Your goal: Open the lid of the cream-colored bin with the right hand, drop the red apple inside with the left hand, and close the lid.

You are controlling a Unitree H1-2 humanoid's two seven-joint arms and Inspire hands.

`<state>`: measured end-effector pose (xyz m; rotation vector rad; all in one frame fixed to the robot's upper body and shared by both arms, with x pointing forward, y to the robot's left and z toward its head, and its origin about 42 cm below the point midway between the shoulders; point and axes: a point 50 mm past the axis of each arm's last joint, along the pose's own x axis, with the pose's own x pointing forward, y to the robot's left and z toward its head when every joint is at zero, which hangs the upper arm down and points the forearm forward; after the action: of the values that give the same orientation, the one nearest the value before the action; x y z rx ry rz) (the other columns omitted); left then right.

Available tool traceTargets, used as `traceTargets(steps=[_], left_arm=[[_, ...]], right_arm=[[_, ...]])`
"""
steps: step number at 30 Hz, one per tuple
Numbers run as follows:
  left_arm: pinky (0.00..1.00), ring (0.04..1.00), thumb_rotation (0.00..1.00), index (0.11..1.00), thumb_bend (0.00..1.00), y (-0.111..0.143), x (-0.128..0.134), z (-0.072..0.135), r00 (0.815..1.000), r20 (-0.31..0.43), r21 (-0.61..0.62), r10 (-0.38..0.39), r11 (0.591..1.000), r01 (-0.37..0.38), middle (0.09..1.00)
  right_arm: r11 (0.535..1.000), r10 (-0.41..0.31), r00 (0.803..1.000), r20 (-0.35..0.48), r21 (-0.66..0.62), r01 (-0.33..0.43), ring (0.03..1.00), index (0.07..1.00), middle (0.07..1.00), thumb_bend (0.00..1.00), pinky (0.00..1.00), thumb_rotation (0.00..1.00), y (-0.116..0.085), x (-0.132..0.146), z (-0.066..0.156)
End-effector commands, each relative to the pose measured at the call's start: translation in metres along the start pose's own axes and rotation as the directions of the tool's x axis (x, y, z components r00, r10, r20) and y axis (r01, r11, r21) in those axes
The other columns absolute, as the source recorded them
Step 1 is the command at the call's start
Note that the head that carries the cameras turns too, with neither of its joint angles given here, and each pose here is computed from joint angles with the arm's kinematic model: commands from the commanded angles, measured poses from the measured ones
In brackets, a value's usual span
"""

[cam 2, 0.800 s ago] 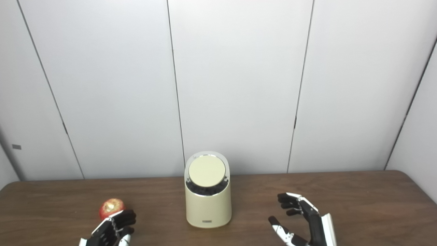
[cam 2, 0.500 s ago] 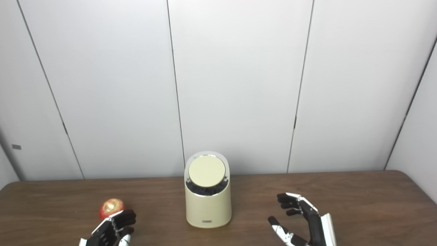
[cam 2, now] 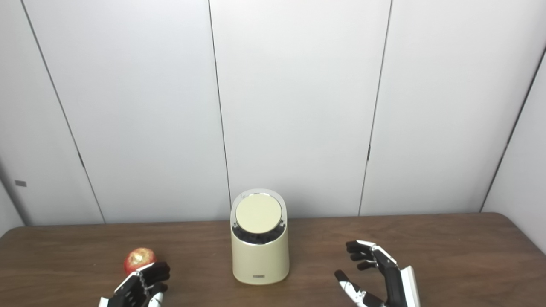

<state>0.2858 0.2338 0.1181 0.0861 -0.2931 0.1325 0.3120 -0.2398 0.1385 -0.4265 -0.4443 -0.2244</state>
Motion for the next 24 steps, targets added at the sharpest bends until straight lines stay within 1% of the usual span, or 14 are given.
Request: traceTargets(steps=[1, 6, 7, 9, 10, 11, 12, 13, 14, 17, 18, 19, 23, 24], left_arm=[[0.67, 0.727, 0.13, 0.706, 0.18, -0.001, -0.001, -0.007, 1.0, -0.013, -0.002, 0.004, 1.0, -0.004, 0.725], [0.67, 0.728, 0.14, 0.704, 0.18, 0.0, 0.002, -0.009, 1.0, -0.011, 0.001, 0.001, 1.0, 0.0, 0.725], [0.66, 0.723, 0.14, 0.703, 0.18, 0.001, 0.002, -0.009, 1.0, -0.012, 0.004, 0.002, 1.0, -0.001, 0.723], [0.65, 0.72, 0.14, 0.702, 0.18, 0.001, 0.002, -0.01, 1.0, -0.011, 0.003, 0.003, 1.0, -0.003, 0.721], [0.65, 0.719, 0.13, 0.702, 0.18, 0.001, 0.003, -0.01, 1.0, -0.01, 0.002, 0.002, 1.0, -0.002, 0.721], [0.66, 0.722, 0.1, 0.705, 0.18, 0.001, 0.003, -0.01, 1.0, -0.009, 0.002, 0.002, 1.0, -0.002, 0.724], [0.66, 0.722, 0.09, 0.706, 0.17, 0.001, 0.003, -0.011, 1.0, -0.009, 0.001, 0.002, 1.0, -0.002, 0.724], [0.66, 0.723, 0.09, 0.705, 0.17, 0.0, 0.003, -0.011, 1.0, -0.011, 0.0, 0.002, 1.0, -0.002, 0.723], [0.66, 0.721, 0.12, 0.702, 0.18, 0.0, 0.003, -0.011, 1.0, -0.012, 0.0, 0.002, 1.0, -0.002, 0.721], [0.66, 0.721, 0.13, 0.703, 0.17, -0.001, 0.004, -0.011, 1.0, -0.016, -0.001, 0.003, 1.0, -0.003, 0.721], [0.67, 0.724, 0.13, 0.705, 0.17, -0.002, 0.004, -0.011, 1.0, -0.016, -0.002, 0.001, 1.0, -0.001, 0.724], [0.67, 0.725, 0.13, 0.706, 0.17, -0.003, 0.004, -0.011, 1.0, -0.017, -0.002, 0.001, 1.0, -0.001, 0.725], [0.66, 0.722, 0.14, 0.706, 0.18, -0.006, 0.004, -0.012, 1.0, -0.025, -0.008, -0.001, 1.0, 0.001, 0.726], [0.66, 0.722, 0.15, 0.706, 0.18, -0.007, 0.004, -0.011, 1.0, -0.025, -0.009, -0.002, 1.0, 0.002, 0.725]], right_arm=[[1.0, 0.017, 1.0, -0.02, 0.003, -0.017, 0.608, 0.642, 0.643, 0.28, 0.5, 0.22, 0.009, -0.024, -0.003], [0.999, 0.018, 1.0, 0.01, 0.036, -0.018, 0.657, 0.673, 0.676, 0.31, 0.58, 0.29, 0.003, -0.01, 0.017], [0.999, 0.013, 1.0, 0.019, 0.053, -0.014, 0.663, 0.68, 0.682, 0.34, 0.59, 0.39, 0.002, -0.004, 0.021], [0.998, 0.015, 0.999, 0.042, 0.06, -0.017, 0.664, 0.684, 0.685, 0.36, 0.6, 0.45, -0.001, 0.007, 0.03], [0.998, 0.02, 0.999, 0.048, 0.058, -0.023, 0.67, 0.695, 0.696, 0.37, 0.6, 0.53, -0.003, 0.014, 0.034], [0.998, 0.025, 0.998, 0.051, 0.057, -0.028, 0.698, 0.714, 0.722, 0.42, 0.62, 0.63, -0.005, 0.019, 0.037], [0.997, 0.04, 0.998, 0.048, 0.064, -0.043, 0.708, 0.721, 0.731, 0.44, 0.63, 0.66, -0.007, 0.025, 0.042], [0.996, 0.055, 0.997, 0.049, 0.07, -0.058, 0.735, 0.739, 0.755, 0.51, 0.66, 0.75, -0.009, 0.031, 0.046], [0.995, 0.066, 0.997, 0.049, 0.074, -0.07, 0.763, 0.758, 0.78, 0.59, 0.69, 0.82, -0.011, 0.035, 0.048], [0.993, 0.1, 0.992, 0.075, 0.063, -0.105, 0.786, 0.778, 0.801, 0.68, 0.72, 0.88, -0.015, 0.05, 0.058], [0.992, 0.109, 0.991, 0.081, 0.057, -0.114, 0.789, 0.782, 0.807, 0.69, 0.71, 0.89, -0.016, 0.056, 0.062], [0.991, 0.115, 0.99, 0.086, 0.052, -0.12, 0.792, 0.786, 0.811, 0.7, 0.7, 0.89, -0.017, 0.062, 0.066], [0.992, 0.125, 0.987, 0.105, 0.009, -0.126, 0.794, 0.788, 0.807, 0.8, 0.71, 0.9, -0.017, 0.085, 0.084], [0.992, 0.127, 0.986, 0.11, -0.005, -0.127, 0.794, 0.787, 0.805, 0.81, 0.71, 0.89, -0.017, 0.09, 0.09]])
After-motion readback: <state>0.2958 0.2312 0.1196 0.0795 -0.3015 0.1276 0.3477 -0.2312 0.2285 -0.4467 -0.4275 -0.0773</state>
